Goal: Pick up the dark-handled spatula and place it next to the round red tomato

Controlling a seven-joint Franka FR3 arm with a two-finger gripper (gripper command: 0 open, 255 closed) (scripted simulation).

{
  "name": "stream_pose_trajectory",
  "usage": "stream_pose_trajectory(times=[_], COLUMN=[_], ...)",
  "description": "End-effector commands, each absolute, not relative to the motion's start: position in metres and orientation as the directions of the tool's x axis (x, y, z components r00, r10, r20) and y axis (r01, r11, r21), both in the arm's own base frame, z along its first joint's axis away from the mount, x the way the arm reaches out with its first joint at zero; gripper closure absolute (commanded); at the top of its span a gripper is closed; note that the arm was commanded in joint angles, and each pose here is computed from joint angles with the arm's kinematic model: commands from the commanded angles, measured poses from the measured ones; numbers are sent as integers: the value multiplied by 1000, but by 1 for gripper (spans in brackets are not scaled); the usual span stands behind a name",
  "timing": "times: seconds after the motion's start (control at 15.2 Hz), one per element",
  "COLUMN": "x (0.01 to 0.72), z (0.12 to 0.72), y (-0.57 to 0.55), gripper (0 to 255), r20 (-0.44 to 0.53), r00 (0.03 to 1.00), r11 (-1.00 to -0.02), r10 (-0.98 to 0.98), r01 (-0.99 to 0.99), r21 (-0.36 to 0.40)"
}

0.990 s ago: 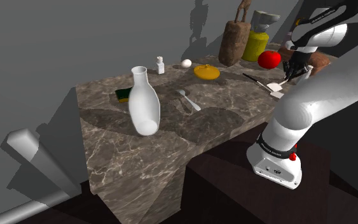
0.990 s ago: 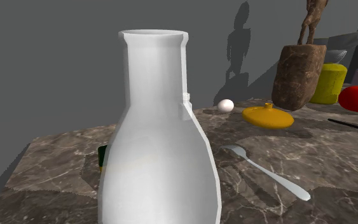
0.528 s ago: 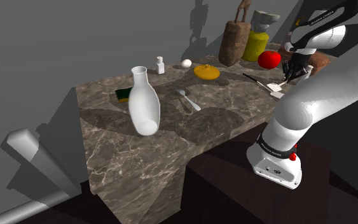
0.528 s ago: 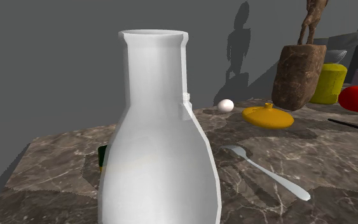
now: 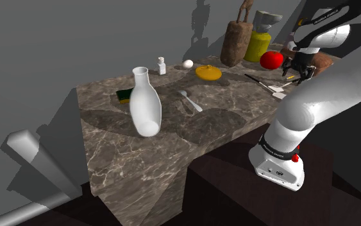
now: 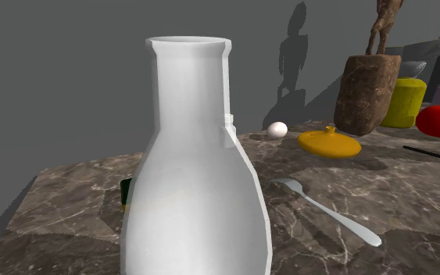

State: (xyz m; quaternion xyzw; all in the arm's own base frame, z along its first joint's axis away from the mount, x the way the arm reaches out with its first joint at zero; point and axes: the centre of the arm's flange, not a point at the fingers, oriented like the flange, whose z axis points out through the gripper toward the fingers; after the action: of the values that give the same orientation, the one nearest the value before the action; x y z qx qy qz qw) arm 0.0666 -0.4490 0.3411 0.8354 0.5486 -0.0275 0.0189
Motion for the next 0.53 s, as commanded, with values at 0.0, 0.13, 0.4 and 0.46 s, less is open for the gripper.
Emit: stream_pose_trajectory(times=[0.0, 0.13, 0.4, 0.46], x=[67, 68, 68, 68], z=[361, 385, 385, 385], y=[-448, -446, -446, -446], gripper=[0, 0, 0, 0], r20=[-66, -66, -66, -66], r00=[397, 397, 397, 397], r11=[-397, -397, -397, -397], r10=[916, 916, 916, 916], r01=[918, 918, 918, 918], r21=[0, 0, 0, 0])
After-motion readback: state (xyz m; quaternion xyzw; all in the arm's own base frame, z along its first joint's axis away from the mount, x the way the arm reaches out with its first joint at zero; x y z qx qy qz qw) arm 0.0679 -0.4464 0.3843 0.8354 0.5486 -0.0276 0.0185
